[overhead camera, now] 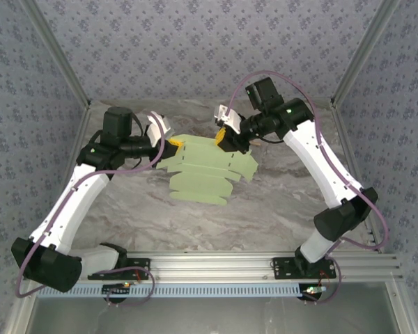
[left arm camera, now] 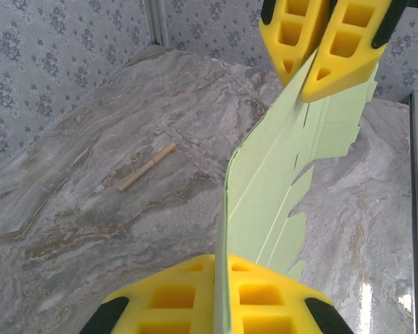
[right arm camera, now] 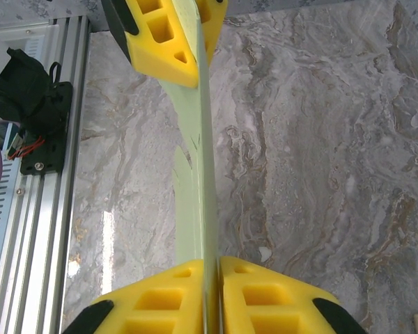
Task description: Fold the paper box
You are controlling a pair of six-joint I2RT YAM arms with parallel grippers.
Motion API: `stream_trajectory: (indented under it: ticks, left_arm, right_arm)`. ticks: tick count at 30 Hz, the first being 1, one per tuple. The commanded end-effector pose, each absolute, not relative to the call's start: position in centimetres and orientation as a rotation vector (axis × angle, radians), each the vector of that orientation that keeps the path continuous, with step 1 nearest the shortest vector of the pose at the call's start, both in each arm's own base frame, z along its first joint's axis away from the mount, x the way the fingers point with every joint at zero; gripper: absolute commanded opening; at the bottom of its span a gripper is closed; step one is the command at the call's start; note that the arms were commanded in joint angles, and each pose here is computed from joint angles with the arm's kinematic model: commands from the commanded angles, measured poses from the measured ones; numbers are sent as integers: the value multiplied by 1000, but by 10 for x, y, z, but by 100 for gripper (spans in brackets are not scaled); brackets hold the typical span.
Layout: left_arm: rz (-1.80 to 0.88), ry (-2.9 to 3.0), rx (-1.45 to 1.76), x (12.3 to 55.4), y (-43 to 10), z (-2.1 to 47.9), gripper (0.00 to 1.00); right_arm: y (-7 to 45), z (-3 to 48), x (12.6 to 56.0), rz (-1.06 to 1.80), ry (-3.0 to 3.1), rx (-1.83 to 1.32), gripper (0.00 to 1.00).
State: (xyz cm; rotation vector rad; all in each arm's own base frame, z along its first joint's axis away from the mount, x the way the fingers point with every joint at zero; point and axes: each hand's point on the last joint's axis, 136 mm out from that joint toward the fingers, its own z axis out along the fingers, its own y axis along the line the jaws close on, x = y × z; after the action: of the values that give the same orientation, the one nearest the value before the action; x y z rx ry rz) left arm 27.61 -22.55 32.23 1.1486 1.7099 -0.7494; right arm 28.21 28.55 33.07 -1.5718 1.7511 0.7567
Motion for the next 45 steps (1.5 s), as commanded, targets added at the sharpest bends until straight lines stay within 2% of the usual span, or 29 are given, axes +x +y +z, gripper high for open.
stream_trajectory:
  ticks: [1, 10, 13, 14, 18, 20, 30, 37, 45]
  left_arm:
    - [-762, 1654, 1154, 270, -228, 334, 0]
    - [-759, 1661, 1149, 270, -227, 333, 0]
    - [-748, 1665, 1140, 272, -226, 332, 0]
    - [-744, 1665, 1135, 272, -226, 333, 2]
    - [-731, 1659, 1105, 274, -223, 334, 31]
    - [-731, 1666, 1076, 275, -219, 333, 40]
    - [-727, 1630, 871, 273, -198, 314, 67]
    - [-856, 1594, 923, 256, -216, 307, 71]
    - [-785, 1632, 922, 258, -220, 299, 72]
  right_arm:
    - [286, 332, 281, 797, 1754, -1573, 13]
    - [286, 337, 279, 829, 1725, -1573, 0]
    - [285, 338, 277, 850, 1712, -1578, 0]
    - [284, 338, 277, 851, 1709, -1579, 0]
    - [280, 342, 273, 847, 1705, -1580, 0]
    - [276, 343, 270, 855, 1707, -1575, 0]
    - [258, 330, 260, 866, 1825, -1454, 0]
    - [255, 320, 263, 841, 1866, -1431, 0]
    - [261, 322, 264, 841, 1847, -1425, 0]
